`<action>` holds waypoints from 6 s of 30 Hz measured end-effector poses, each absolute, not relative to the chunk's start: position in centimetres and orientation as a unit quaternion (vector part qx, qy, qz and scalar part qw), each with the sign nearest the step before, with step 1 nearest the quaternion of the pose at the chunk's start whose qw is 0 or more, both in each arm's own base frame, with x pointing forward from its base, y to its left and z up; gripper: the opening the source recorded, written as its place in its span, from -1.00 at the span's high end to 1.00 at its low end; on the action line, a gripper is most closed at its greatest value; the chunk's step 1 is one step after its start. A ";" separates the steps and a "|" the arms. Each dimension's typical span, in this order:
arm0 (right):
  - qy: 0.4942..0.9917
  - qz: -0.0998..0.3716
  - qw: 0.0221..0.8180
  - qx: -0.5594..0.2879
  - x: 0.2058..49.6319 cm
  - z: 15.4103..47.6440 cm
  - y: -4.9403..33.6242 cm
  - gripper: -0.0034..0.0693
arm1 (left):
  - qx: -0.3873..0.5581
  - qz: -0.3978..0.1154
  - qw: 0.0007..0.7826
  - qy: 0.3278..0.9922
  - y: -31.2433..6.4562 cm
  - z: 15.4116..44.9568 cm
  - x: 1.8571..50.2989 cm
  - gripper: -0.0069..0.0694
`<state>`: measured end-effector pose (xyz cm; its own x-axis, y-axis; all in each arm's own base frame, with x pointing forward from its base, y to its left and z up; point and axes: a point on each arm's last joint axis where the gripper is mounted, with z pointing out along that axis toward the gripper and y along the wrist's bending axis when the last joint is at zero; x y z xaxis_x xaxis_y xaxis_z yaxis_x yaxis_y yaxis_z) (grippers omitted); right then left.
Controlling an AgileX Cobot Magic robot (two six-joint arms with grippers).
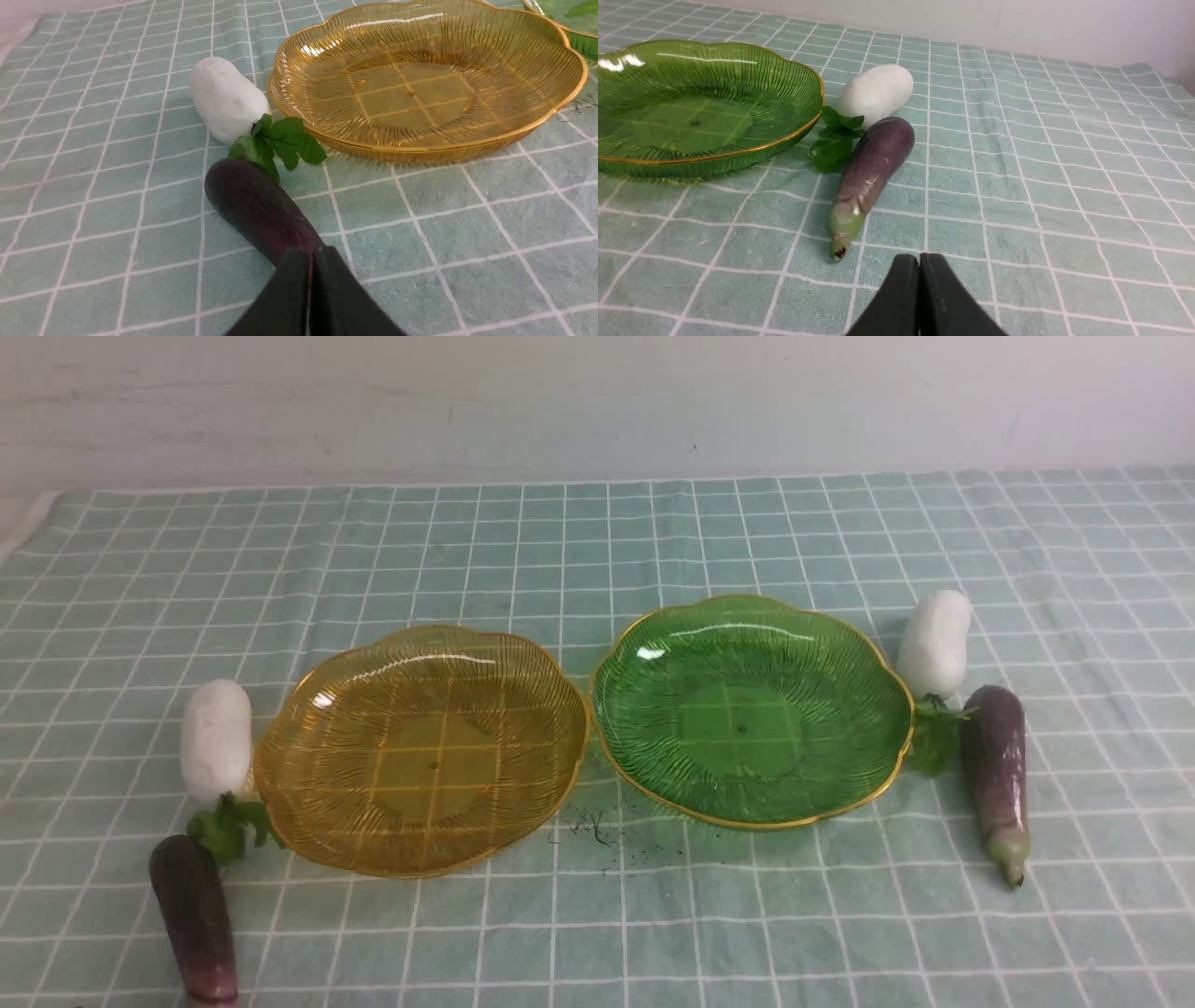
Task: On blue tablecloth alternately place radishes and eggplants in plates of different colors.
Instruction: 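Pick up the eggplant and place it in the yellow plate, then pick up the eggplant and place it on the yellow plate with the right gripper, then pick up the white radish and place it on the plate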
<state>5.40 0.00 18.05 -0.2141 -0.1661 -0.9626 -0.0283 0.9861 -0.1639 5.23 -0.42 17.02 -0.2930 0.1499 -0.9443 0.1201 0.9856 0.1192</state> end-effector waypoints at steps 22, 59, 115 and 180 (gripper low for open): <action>0.777 -0.055 0.624 -0.063 5.4 18.0 0.0 0.94 | -0.052 -0.133 0.659 0.739 -0.9 18.9 5.6 0.84; 0.646 0.266 0.694 0.177 5.2 25.3 1.0 0.94 | -0.064 -0.066 0.171 0.981 -1.9 23.2 21.3 0.84; 0.961 0.126 0.245 0.041 30.9 21.9 -1.2 0.10 | 0.037 -0.135 0.231 0.963 -6.6 27.9 32.1 0.17; 0.876 0.387 0.150 -0.245 40.1 23.2 34.2 -0.63 | -0.079 -0.094 0.175 0.977 1.9 29.7 31.9 0.84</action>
